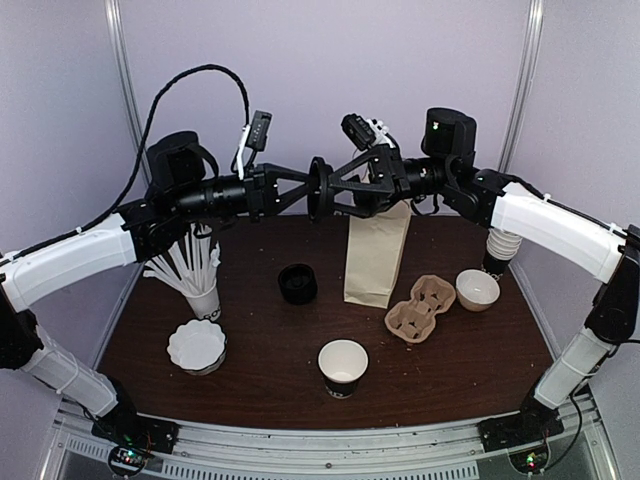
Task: Pack the takeout coffee
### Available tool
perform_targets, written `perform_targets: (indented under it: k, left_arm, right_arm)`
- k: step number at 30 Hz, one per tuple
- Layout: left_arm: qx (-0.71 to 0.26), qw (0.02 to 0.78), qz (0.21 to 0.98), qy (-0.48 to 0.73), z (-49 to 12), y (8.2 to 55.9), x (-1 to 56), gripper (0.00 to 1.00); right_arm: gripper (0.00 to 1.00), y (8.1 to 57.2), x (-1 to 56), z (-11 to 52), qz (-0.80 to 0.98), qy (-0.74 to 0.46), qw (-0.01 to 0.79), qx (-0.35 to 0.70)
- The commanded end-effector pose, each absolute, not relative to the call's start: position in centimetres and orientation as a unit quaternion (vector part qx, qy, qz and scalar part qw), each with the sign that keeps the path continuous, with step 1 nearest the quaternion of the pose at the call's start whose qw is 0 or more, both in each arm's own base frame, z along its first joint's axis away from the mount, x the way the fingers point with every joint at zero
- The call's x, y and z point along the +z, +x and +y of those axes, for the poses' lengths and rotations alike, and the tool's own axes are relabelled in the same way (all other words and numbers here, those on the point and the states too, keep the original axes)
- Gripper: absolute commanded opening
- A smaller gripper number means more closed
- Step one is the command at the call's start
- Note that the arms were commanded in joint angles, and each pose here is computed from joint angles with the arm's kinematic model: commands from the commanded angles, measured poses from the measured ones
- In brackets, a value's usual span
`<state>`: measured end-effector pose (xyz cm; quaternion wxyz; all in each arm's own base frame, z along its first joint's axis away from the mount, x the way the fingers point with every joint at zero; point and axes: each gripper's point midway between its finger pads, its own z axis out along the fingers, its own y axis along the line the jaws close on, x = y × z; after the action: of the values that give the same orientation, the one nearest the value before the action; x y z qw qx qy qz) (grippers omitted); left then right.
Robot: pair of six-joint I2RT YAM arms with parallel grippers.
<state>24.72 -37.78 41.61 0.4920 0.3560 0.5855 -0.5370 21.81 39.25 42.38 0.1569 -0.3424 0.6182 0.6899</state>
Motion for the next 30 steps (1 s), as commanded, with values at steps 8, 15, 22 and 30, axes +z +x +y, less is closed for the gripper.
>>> perform_targets:
  k: [8, 15, 22, 30]
  left_arm:
    - [-0.505, 0.511, 0.594, 0.363, -39.0, 25.3, 41.5, 0.16]
    - [-0.472, 0.528, 0.613, 0.350, -38.0, 25.8, 40.9, 0.45]
    - [-0.400, 0.522, 0.662, 0.360, -34.8, 25.0, 38.0, 0.58]
    - [-0.251, 0.546, 0.735, 0.314, -28.1, 26.2, 35.5, 0.61]
  right_arm:
    - [0.76, 21.8, 42.8, 39.4, 0.615, -0.345, 0.162, 0.690]
    - [0.68, 22.4, 40.9, 38.6, 0.643, -0.350, 0.176, 0.658]
    - [0.69, 22.2, 36.7, 34.9, 0.701, -0.447, 0.269, 0.486]
    - [0.69, 20.0, 29.3, 30.5, 0.685, -0.650, 0.273, 0.182]
